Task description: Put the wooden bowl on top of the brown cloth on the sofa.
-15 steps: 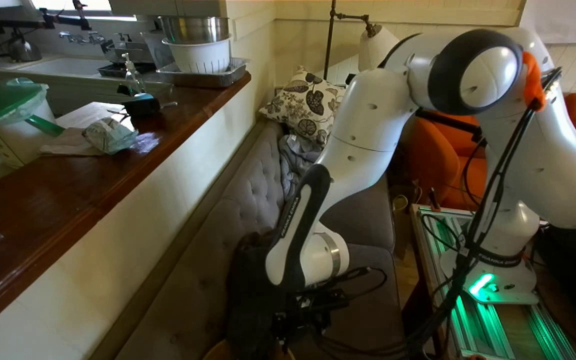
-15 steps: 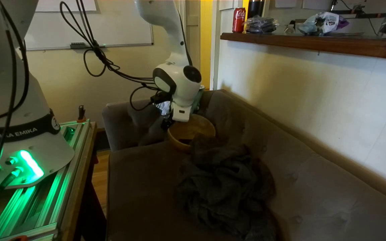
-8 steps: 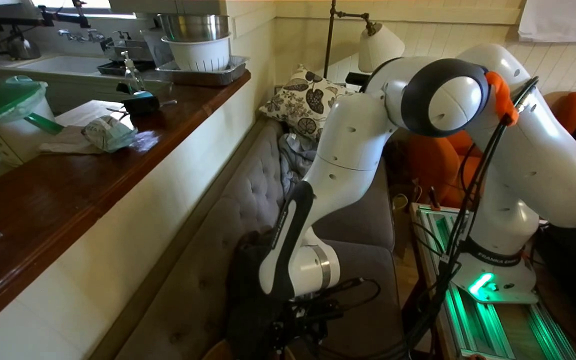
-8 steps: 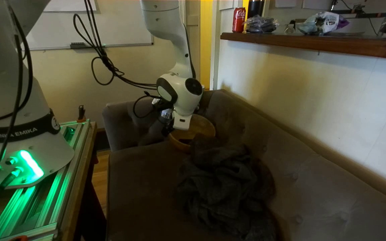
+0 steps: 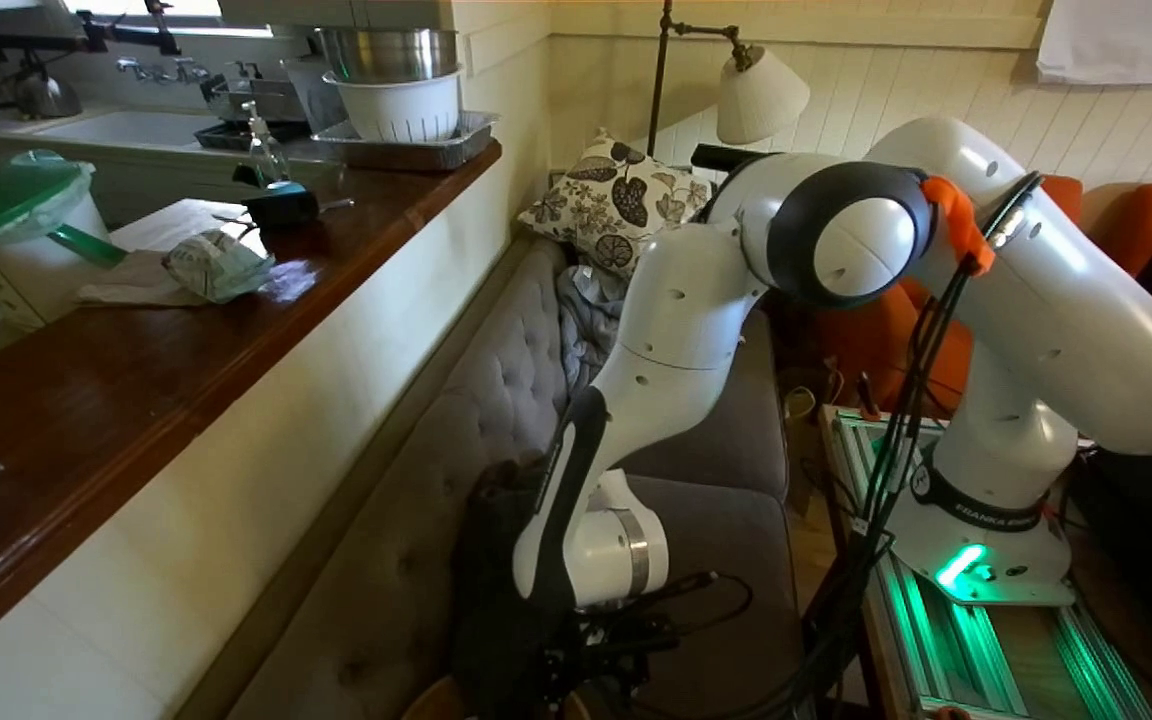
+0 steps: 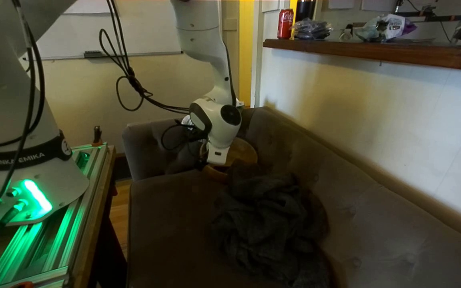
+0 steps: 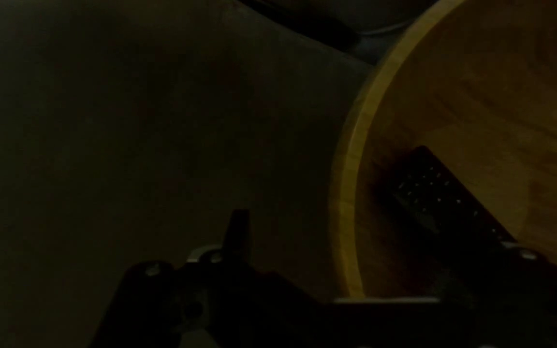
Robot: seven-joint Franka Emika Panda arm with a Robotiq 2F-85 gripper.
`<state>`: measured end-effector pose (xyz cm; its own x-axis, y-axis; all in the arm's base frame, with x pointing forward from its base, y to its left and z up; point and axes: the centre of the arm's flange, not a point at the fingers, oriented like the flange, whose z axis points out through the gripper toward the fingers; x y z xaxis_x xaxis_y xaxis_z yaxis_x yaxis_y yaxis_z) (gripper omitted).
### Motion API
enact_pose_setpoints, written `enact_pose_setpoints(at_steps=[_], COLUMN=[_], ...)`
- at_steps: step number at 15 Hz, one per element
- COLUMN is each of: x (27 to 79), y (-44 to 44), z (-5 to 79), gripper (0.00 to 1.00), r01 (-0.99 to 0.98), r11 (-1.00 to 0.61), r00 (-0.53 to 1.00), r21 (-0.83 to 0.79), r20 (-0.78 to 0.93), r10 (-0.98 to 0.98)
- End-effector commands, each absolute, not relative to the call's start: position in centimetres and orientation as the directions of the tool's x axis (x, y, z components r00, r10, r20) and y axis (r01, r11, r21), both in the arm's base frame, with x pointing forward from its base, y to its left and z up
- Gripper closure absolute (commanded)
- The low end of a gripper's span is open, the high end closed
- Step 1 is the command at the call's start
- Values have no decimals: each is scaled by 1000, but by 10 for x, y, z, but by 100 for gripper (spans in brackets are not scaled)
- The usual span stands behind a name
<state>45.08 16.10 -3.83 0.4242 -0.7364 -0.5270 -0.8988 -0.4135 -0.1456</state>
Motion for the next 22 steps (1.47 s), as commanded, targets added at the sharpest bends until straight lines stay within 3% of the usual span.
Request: enact_pose_setpoints(at_steps=[1,5,6,9,17,19,22], x=[456,458,460,463,462,461,454], y=[179,194,197,205,206,202,195], z=[-68,-84,-87,-94,-93,-88,-75], gripper=[0,2,8,40,96,100,96], r01=[-898,-895,-896,-894,-895,-897,-897], r11=[-406,-415,-412,-411,-400,-392,-380], r00=[432,438,438,445,446,441,441], r21=[-171,-165,-168,-179,-197,-203,-227], r20=[-517,-500,-491,-471,-433,-415,-388], r10=[-739,-747,-753,-762,-784,-796,-809])
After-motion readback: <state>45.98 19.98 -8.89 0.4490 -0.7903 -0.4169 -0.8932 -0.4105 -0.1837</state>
